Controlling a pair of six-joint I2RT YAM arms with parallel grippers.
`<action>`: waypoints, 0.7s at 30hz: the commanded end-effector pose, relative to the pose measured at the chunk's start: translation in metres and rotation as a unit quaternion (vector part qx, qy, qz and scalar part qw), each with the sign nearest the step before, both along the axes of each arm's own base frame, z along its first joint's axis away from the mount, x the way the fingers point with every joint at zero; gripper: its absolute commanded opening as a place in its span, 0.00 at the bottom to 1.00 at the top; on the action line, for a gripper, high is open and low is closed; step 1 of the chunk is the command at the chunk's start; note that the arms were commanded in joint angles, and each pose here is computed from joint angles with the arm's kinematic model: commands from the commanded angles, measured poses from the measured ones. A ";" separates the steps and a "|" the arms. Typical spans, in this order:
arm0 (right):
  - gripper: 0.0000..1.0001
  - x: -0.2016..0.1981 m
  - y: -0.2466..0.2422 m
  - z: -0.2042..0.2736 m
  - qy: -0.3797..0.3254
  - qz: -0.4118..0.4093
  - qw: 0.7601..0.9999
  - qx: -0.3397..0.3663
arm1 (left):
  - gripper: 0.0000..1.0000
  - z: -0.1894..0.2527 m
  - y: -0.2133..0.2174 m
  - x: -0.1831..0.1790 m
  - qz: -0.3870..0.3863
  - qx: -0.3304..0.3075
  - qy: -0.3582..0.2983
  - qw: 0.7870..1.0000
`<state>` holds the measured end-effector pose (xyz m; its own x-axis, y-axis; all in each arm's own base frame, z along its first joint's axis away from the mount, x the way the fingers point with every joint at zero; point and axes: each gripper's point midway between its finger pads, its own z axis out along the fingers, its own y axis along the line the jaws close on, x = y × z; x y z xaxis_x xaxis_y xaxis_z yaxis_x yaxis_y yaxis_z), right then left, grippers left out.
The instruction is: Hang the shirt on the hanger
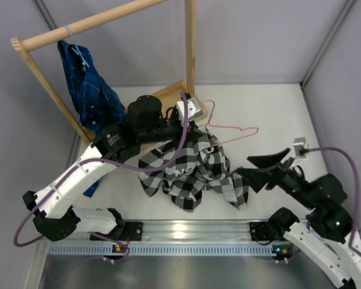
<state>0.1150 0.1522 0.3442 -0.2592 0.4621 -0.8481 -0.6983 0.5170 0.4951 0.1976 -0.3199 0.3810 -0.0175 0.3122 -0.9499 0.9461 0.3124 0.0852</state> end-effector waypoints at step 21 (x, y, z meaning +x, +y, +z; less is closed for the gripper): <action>0.48 0.067 0.057 -0.109 0.220 0.003 0.971 0.092 | 0.00 0.039 -0.011 0.032 0.109 -0.134 0.034 0.985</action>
